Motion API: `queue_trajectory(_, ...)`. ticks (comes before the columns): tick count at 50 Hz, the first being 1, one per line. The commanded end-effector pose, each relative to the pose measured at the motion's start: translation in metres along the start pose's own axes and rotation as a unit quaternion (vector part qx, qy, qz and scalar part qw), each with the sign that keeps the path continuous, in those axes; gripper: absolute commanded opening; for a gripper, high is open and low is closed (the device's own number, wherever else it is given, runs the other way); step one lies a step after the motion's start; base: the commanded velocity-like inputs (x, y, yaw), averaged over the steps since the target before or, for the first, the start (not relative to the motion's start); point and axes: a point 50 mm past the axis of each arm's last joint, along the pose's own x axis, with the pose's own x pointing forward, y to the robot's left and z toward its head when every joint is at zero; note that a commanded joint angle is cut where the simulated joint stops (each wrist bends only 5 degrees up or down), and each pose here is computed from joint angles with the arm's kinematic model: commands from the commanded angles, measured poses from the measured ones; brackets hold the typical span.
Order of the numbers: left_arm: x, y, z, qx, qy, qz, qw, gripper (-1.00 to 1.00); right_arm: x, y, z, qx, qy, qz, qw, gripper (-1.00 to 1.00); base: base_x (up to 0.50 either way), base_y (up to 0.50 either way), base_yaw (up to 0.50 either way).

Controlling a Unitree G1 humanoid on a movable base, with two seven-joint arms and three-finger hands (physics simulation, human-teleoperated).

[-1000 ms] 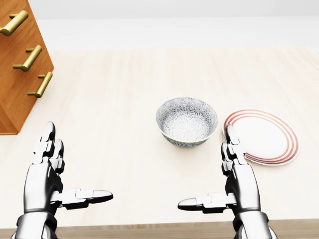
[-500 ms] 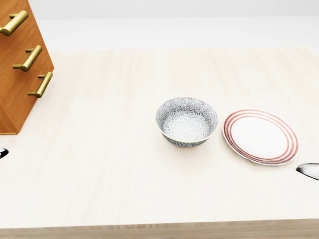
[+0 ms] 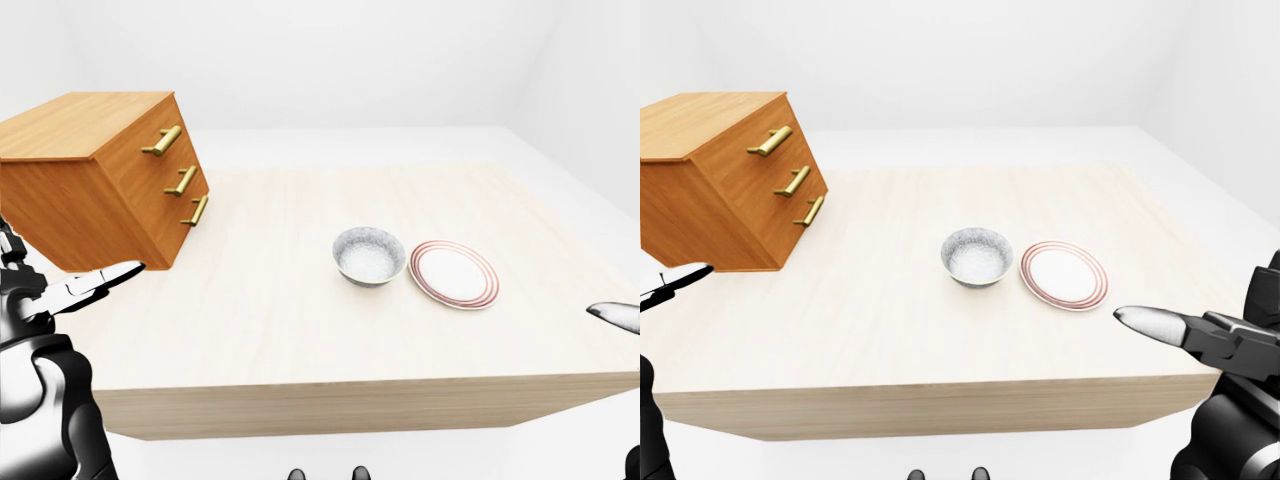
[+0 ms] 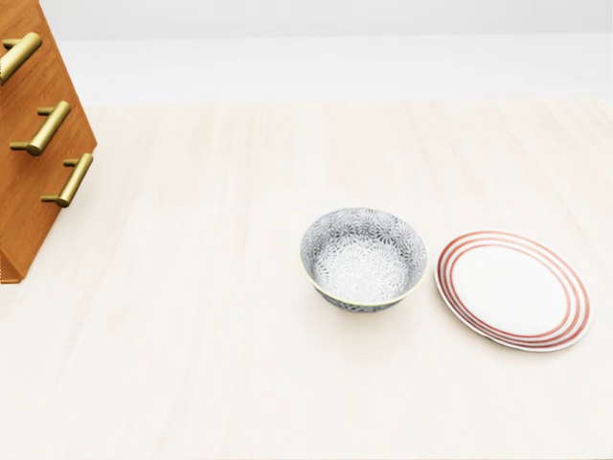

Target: Put the bowl on top of the cabinet.

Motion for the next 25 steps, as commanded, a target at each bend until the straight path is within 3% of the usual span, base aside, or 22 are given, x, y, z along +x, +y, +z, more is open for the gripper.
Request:
queue_trajectory(1, 0.0000, 0.0000, -0.0063, -0.004, 0.013, 0.010, 1.000, 1.00, -0.0002, 0.0007, -0.0013, 0.007, 0.002, -0.002, 1.000, 1.00, 0.50, 0.00, 0.00)
queue_trajectory(25, 0.0008, -0.0002, -0.0028, -0.015, 0.007, 0.010, 1.000, 1.00, -0.0004, -0.0013, -0.0009, 0.004, 0.003, -0.002, 1.000, 1.00, 0.48, 0.00, 0.00)
